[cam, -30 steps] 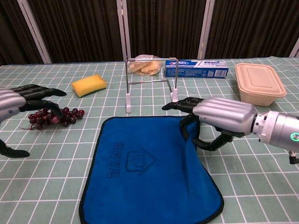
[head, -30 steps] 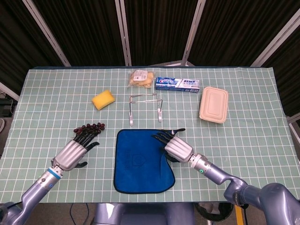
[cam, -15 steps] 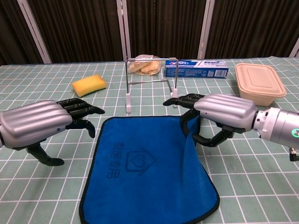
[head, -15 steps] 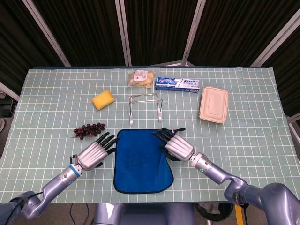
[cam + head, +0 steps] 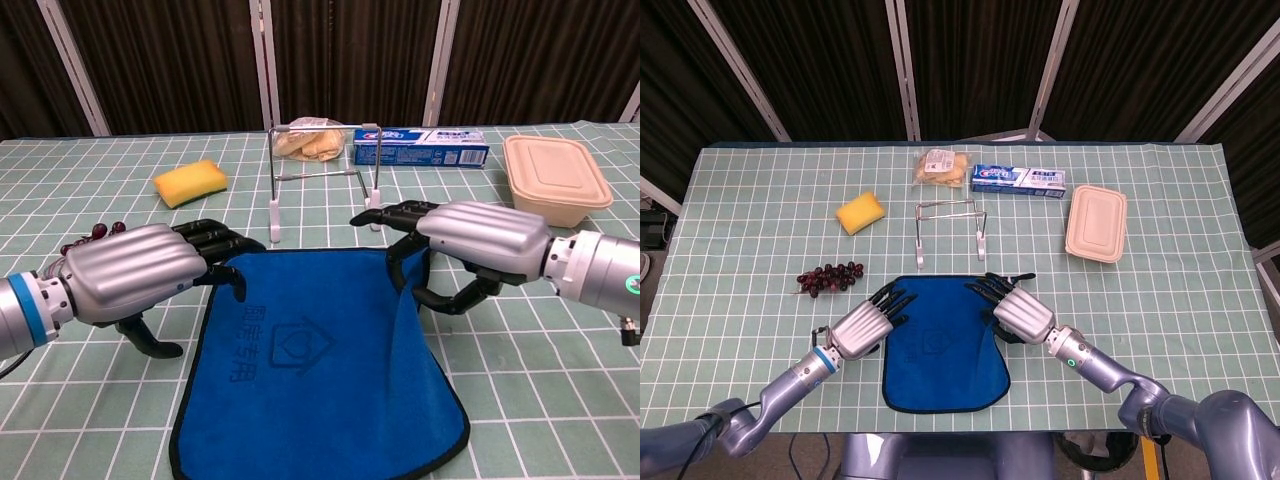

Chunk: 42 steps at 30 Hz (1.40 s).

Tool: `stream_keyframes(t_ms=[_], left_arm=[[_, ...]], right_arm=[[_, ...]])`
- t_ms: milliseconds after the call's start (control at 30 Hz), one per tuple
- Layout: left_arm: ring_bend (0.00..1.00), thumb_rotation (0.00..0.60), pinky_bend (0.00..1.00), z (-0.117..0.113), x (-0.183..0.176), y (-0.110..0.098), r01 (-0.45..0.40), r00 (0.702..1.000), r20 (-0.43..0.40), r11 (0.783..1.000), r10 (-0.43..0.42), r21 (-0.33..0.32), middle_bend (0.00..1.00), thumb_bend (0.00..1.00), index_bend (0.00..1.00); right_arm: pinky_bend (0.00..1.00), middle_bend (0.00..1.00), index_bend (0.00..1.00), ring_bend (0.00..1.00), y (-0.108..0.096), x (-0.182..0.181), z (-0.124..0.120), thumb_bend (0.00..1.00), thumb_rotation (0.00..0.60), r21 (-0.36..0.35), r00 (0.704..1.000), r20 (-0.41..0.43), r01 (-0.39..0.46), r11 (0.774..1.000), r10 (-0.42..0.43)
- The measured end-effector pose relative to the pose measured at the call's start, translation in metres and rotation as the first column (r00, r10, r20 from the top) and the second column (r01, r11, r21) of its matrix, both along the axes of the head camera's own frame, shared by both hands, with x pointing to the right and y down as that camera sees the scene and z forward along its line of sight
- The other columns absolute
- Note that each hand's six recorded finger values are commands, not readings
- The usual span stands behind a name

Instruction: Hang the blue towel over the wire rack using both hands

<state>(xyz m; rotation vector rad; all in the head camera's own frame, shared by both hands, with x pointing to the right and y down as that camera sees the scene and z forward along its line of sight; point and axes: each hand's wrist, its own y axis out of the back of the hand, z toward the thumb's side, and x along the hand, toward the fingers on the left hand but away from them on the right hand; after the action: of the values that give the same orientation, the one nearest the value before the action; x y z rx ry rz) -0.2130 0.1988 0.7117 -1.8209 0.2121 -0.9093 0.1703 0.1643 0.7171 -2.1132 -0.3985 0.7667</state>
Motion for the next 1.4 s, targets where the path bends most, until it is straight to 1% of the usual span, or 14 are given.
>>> stream_keyframes(t_ms=[333, 600, 833, 900, 1067, 1167, 1333, 1400], left_arm=[[0.0, 0.6, 0.0, 0.007, 0.017, 0.001, -0.016, 1.0, -0.001, 1.0, 0.016, -0.002, 0.0, 0.2, 0.31], [0.0, 0.6, 0.0, 0.007, 0.03, 0.004, -0.034, 0.999, -0.014, 0.999, 0.034, 0.001, 0.0, 0.21, 0.32], [0.0, 0.6, 0.0, 0.007, 0.034, 0.006, -0.042, 0.999, -0.011, 0.999, 0.042, -0.001, 0.0, 0.33, 0.34], [0.0, 0.6, 0.0, 0.007, 0.034, 0.006, -0.041, 0.999, -0.01, 0.999, 0.041, -0.004, 0.0, 0.34, 0.34], [0.0, 0.6, 0.0, 0.008, 0.034, 0.006, -0.033, 0.999, -0.006, 0.999, 0.033, -0.009, 0.0, 0.39, 0.43], [0.0, 0.6, 0.0, 0.01, 0.035, 0.005, -0.023, 1.0, -0.007, 1.0, 0.023, -0.014, 0.0, 0.41, 0.5], [0.0, 0.6, 0.0, 0.01, 0.037, 0.005, 0.006, 1.0, -0.024, 0.999, -0.007, -0.035, 0.0, 0.42, 0.61], [0.0, 0.6, 0.0, 0.01, 0.037, 0.005, 0.019, 0.999, -0.032, 0.999, -0.02, -0.037, 0.0, 0.42, 0.63]], right_arm=[[0.0, 0.0, 0.63, 0.0, 0.0, 0.0, 0.0, 0.54, 0.6, -0.002, 1.0, 0.008, -0.004, 1.0, 0.004], [0.0, 0.0, 0.63, 0.0, 0.001, -0.002, -0.001, 0.54, 0.6, -0.002, 1.0, 0.014, 0.001, 1.0, -0.001], [0.0, 0.0, 0.64, 0.0, 0.002, -0.003, -0.002, 0.54, 0.6, 0.003, 1.0, 0.011, 0.005, 1.0, -0.005], [0.0, 0.0, 0.64, 0.0, 0.002, -0.003, -0.002, 0.54, 0.6, 0.004, 1.0, 0.011, 0.005, 1.0, -0.005], [0.0, 0.0, 0.64, 0.0, 0.002, -0.003, -0.003, 0.55, 0.6, 0.007, 1.0, 0.009, 0.009, 1.0, -0.009], [0.0, 0.0, 0.64, 0.0, 0.003, -0.004, -0.004, 0.56, 0.6, 0.008, 1.0, 0.011, 0.009, 1.0, -0.01], [0.0, 0.0, 0.64, 0.0, 0.004, -0.004, -0.007, 0.56, 0.6, 0.011, 1.0, 0.022, 0.008, 1.0, -0.008], [0.0, 0.0, 0.65, 0.0, 0.004, -0.003, -0.008, 0.56, 0.6, 0.013, 1.0, 0.024, 0.007, 1.0, -0.007]])
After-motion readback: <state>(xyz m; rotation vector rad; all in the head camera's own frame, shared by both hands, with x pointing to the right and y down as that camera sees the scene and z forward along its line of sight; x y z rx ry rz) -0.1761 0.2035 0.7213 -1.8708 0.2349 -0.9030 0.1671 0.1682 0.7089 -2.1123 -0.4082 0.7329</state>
